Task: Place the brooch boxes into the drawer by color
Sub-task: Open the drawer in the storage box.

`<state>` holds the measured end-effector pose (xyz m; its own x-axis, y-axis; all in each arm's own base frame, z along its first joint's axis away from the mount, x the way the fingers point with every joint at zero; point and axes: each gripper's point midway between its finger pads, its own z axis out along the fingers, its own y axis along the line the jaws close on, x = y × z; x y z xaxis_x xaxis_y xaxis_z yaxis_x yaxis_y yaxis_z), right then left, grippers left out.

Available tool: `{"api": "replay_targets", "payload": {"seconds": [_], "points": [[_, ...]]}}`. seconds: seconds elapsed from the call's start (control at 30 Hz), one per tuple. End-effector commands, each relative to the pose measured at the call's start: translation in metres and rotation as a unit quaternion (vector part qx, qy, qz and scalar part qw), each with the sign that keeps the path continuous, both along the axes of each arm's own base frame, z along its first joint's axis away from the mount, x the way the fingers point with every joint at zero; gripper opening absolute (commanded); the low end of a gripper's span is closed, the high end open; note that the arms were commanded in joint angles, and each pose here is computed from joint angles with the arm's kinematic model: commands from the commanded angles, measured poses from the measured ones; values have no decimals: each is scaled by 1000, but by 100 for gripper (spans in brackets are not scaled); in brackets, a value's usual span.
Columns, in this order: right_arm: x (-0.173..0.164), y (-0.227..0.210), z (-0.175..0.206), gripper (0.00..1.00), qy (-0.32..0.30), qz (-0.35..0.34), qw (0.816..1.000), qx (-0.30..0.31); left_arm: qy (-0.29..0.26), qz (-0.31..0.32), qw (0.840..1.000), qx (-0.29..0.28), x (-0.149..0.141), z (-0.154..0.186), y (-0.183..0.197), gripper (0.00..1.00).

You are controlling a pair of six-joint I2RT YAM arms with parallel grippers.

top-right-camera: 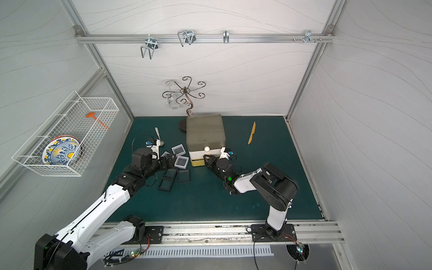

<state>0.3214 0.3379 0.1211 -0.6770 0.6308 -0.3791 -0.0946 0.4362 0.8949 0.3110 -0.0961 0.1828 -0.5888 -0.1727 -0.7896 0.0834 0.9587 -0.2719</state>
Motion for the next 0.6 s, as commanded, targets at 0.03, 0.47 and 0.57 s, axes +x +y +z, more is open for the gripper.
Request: {"api": "replay_targets", "payload": {"seconds": [0.03, 0.47, 0.57], "points": [[7, -8, 20, 43, -25, -13, 1000, 8, -28, 0, 1000, -4, 7, 16, -2, 94], [11, -9, 6, 20, -17, -17, 1000, 0, -27, 2, 1000, -3, 6, 15, -1, 94], [7, -10, 4, 19, -15, -13, 1000, -1, -26, 2, 1000, -4, 6, 14, -1, 94]]}}
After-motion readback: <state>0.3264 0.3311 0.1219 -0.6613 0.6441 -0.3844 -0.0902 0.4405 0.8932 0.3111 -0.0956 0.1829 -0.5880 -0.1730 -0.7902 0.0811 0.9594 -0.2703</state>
